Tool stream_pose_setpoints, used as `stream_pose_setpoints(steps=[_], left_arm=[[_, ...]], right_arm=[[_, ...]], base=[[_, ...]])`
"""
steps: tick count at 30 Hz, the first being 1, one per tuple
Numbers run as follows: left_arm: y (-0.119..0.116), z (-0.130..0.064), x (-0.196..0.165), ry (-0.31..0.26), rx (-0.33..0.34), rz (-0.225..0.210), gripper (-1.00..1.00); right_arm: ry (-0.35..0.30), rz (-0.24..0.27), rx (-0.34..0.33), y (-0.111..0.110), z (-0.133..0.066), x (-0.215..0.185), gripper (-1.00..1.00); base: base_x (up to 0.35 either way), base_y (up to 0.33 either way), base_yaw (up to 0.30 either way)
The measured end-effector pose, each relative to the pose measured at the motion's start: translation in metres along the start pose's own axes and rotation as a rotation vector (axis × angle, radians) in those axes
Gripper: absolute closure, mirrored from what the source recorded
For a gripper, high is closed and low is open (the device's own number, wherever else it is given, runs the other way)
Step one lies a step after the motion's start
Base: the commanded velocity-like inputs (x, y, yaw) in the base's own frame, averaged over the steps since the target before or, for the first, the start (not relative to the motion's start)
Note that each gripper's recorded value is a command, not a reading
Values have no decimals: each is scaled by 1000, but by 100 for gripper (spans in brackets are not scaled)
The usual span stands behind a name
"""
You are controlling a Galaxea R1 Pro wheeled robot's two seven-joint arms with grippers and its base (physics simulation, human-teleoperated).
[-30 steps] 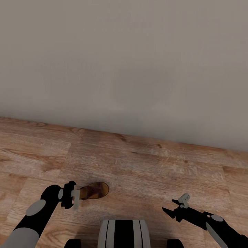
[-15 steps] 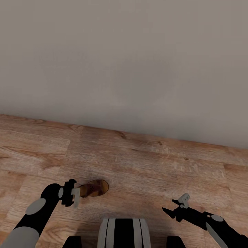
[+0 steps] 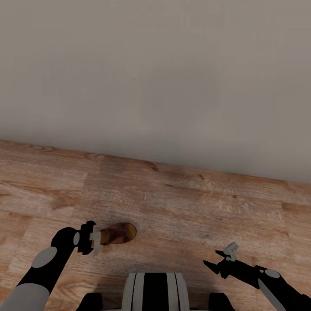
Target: Pick up the two gym shoes and the two sandals from the corridor floor and place them onto the hallstand (shoe rack) in the corridor, making sure they are on the rack and not on the floor. Arrange them so the two gym shoes are next to each other and the two sandals are next to each other.
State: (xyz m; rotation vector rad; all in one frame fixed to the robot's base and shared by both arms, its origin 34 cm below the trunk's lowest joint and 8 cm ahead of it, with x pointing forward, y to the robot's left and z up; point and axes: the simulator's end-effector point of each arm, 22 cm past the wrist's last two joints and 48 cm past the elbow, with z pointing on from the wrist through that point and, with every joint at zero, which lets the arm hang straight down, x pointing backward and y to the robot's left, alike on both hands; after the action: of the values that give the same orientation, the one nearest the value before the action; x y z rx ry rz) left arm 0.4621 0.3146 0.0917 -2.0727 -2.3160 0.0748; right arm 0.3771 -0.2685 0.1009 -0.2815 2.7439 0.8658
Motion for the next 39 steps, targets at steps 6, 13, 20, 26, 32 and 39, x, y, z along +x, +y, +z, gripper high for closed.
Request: stream_pose_setpoints(steps=[6,13,20,26,32,39], left_arm=[[-1,1,1,7,1,-8,-100],[-8,9,-1,6,19,-12,-100],[-20,23,-1,8,52,-13,-100],[-24,30,-1,8,61,-11,-100],[-23,30,1,11,59,-9,-100],[-24,30,4,16,60,-8,-100]], right_arm=[[2,1,-1,0,0,1,-100],[17,13,-3,-1,4,10,-100],[46,34,-6,-3,10,27,-100],[63,46,-9,-4,13,37,-100],[66,49,-10,-4,13,39,-100],[67,49,-10,-4,14,40,-100]], base=[[0,0,0],[0,0,0],[0,0,0],[0,0,0],[0,0,0],[0,0,0]])
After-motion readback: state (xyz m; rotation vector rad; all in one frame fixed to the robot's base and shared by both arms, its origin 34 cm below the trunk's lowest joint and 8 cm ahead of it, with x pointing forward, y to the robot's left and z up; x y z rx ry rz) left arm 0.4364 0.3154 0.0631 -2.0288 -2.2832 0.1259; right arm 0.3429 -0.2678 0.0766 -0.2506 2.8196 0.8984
